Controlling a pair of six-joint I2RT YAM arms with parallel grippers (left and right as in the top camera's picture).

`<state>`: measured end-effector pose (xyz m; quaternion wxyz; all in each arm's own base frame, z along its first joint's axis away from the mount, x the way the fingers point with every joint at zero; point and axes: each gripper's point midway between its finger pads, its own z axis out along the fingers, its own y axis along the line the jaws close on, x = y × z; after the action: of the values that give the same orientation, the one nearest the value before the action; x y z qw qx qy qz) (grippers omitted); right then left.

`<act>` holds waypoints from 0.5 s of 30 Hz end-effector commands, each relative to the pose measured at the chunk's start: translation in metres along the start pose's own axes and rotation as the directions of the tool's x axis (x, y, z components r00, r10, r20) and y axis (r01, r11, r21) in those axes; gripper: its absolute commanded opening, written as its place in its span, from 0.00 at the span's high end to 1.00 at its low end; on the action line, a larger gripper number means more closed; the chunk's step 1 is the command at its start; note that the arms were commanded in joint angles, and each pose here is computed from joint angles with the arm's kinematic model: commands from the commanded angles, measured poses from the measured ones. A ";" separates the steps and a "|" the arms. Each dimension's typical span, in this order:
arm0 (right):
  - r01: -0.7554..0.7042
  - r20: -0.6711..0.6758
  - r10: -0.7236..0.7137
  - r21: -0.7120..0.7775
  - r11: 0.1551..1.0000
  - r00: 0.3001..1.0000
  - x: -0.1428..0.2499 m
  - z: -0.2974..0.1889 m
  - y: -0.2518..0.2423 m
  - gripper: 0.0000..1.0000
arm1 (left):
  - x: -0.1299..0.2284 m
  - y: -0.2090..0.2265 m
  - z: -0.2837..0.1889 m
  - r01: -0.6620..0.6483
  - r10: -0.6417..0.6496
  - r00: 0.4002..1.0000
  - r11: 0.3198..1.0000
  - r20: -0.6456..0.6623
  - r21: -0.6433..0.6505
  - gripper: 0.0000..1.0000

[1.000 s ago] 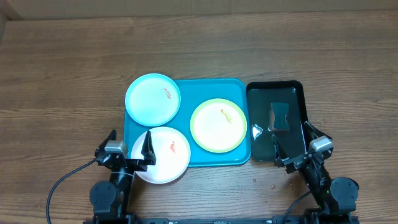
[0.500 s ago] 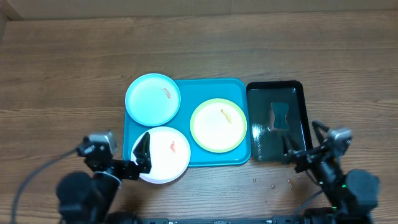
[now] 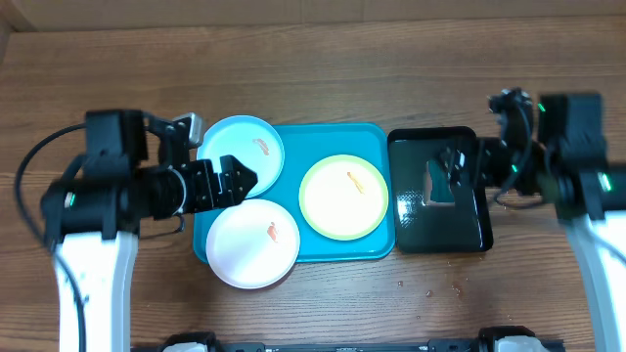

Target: Clean dirty plates on tray and stack at the side

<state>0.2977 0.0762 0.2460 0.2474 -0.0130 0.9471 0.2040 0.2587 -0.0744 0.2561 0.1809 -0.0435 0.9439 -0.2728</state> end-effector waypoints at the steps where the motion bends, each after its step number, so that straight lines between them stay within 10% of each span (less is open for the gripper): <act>1: -0.052 -0.097 0.048 -0.044 0.998 0.994 -0.006 0.028 -0.001 0.00 | 0.007 -0.002 0.025 0.011 -0.006 0.993 0.999 -0.115 0.044 0.88; 10: -0.097 -0.251 0.123 0.112 0.989 0.960 0.008 0.081 -0.046 0.30 | 0.031 0.035 0.115 0.047 -0.087 0.971 0.982 -0.224 -0.180 0.95; 15: -0.084 -0.307 0.151 0.220 0.972 0.940 0.023 0.086 -0.068 0.29 | 0.043 0.035 0.159 0.013 -0.062 0.968 0.980 -0.244 -0.199 0.69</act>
<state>0.3216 0.0638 0.1426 0.0716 0.0311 0.9847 0.1558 0.2787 -0.1293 0.1202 0.0639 -0.0209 0.9743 -0.2150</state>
